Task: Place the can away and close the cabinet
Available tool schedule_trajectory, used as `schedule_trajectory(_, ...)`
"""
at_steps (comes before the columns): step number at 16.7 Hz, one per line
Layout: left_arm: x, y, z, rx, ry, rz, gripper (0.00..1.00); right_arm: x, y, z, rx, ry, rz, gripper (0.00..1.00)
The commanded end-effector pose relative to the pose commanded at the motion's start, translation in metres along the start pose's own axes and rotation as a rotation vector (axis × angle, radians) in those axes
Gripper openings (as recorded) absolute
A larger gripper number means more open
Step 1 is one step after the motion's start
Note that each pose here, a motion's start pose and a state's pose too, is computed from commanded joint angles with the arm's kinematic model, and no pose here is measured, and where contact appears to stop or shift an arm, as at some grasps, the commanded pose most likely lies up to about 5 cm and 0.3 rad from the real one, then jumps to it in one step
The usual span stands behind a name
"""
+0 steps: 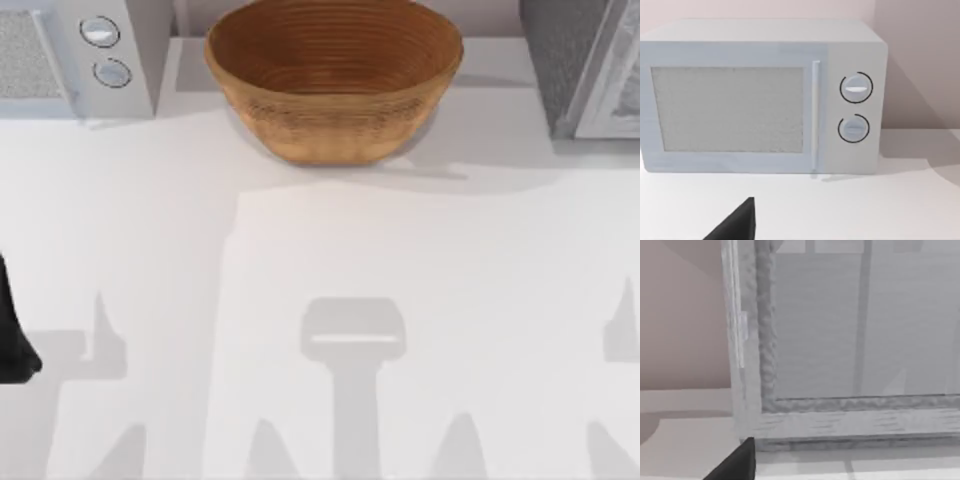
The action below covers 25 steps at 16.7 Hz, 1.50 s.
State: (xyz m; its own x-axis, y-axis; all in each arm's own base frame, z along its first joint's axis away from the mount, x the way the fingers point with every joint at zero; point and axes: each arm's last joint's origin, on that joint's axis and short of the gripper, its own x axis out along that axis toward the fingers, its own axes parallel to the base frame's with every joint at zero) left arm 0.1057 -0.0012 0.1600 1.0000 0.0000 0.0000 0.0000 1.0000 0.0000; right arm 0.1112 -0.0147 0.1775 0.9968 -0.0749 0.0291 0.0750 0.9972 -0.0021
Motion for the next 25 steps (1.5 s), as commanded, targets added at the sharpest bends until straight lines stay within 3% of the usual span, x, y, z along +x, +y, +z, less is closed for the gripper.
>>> schedule_trajectory(4,0.000,0.000,0.000,0.000,0.000,0.000,1.00,0.016,-0.027,0.021,-0.020,-0.040,-0.048,1.00)
schedule_trajectory(11,0.000,0.000,0.000,0.000,0.000,0.000,1.00,0.065,-0.070,0.010,0.026,0.065,0.164,1.00)
schedule_trajectory(14,0.000,0.000,0.000,0.000,0.000,0.000,1.00,0.075,-0.101,0.003,0.025,0.057,0.213,1.00)
schedule_trajectory(20,0.000,0.000,0.000,0.000,0.000,0.000,1.00,0.062,-0.171,-0.019,0.019,0.046,0.117,1.00)
schedule_trajectory(25,0.000,0.000,0.000,0.000,0.000,0.000,1.00,0.056,-0.183,-0.020,0.002,0.034,0.079,1.00)
